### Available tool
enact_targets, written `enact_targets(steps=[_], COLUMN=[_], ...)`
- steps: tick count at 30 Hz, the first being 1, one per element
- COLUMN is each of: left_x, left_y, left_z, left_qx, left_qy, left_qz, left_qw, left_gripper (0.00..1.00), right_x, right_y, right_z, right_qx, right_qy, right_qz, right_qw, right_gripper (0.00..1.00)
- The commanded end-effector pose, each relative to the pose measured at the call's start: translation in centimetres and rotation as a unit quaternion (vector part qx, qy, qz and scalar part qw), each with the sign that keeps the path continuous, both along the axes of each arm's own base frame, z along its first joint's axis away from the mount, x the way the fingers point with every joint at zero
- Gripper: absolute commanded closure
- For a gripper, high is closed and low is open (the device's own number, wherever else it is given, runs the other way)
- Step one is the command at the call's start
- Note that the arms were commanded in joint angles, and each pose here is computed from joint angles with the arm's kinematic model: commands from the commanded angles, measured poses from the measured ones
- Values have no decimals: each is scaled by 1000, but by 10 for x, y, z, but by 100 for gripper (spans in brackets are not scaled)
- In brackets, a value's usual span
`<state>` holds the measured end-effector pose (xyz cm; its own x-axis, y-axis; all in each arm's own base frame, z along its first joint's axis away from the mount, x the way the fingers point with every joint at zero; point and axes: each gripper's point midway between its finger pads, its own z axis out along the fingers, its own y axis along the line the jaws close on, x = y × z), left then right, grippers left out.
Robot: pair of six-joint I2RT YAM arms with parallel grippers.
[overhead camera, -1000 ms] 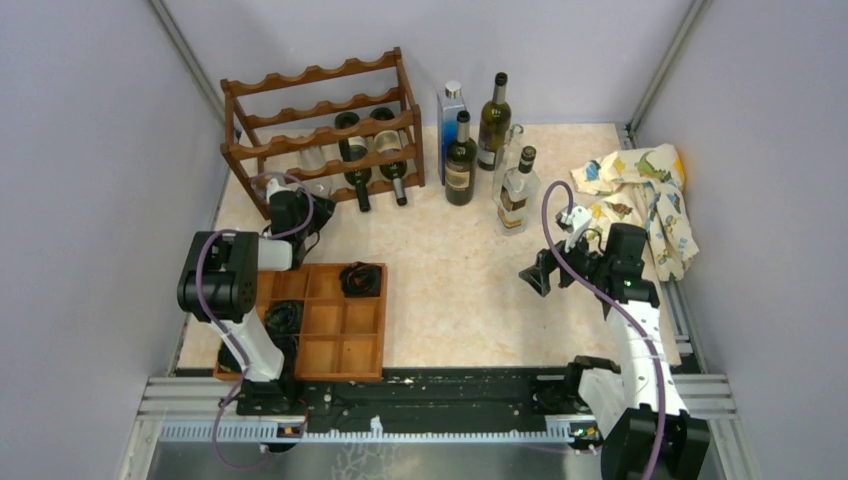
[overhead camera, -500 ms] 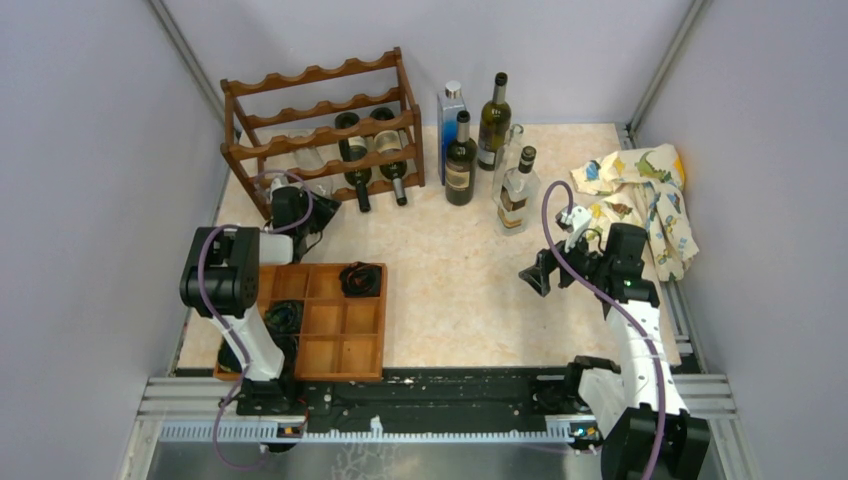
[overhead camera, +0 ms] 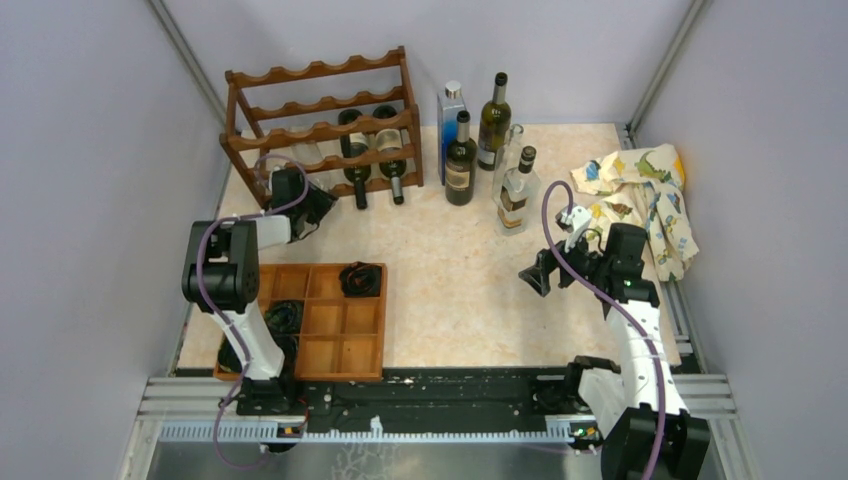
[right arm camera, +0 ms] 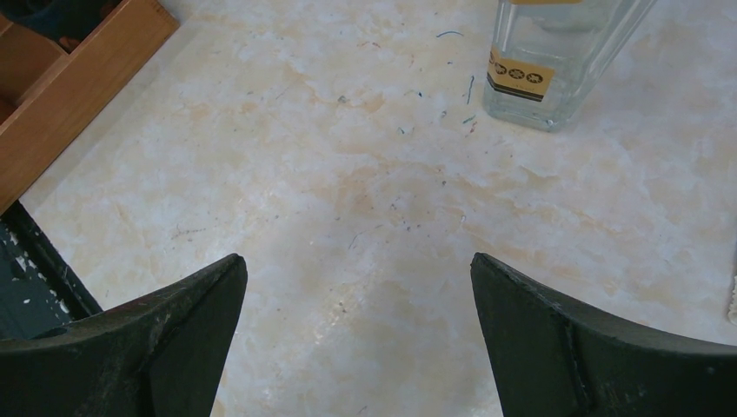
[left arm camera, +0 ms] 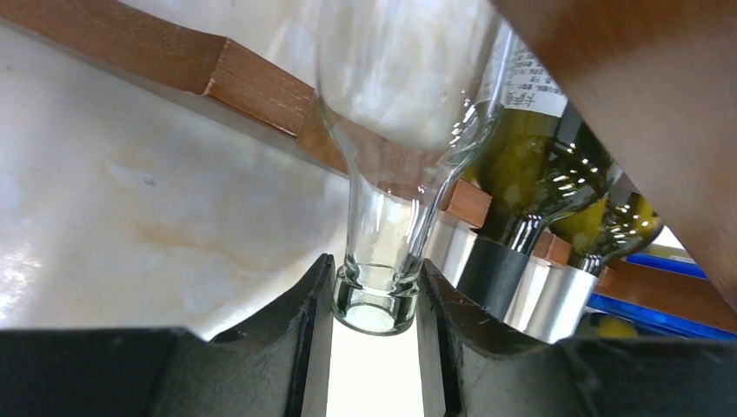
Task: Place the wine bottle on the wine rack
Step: Adjust the wine bottle in the wine rack.
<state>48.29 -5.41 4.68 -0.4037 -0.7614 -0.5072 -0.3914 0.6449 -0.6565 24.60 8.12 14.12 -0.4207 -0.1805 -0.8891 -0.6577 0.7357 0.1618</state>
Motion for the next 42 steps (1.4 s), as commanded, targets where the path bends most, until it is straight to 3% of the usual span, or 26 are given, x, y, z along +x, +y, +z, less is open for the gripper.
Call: enact_targets(steps=[1,9,19,24,42], left_x=[-39,-45,-25,-18,-2], left_y=[24,30,34,38,35], left_z=[-55,-50,-32,-25,14], left_qx=[86,140,166,168,146], left_qy=[131,124,120,121,27], left_qz=[-16,-59,-78,-66,-30], left_qw=[988,981,976,976,988], left_gripper=[91,90,89,84,39], right_x=[4,4,4,4,4], right_y=[1,1,2,2,2], right_z=[12,11,12,12,13], right_qx=[4,3,5,5,3], right_qy=[-26,-26,-25,-25,-29], right_qz=[11,10,12,11,12], right_qw=[1000,1000,1000,1000,1000], right_gripper=[2,2,2,2,2])
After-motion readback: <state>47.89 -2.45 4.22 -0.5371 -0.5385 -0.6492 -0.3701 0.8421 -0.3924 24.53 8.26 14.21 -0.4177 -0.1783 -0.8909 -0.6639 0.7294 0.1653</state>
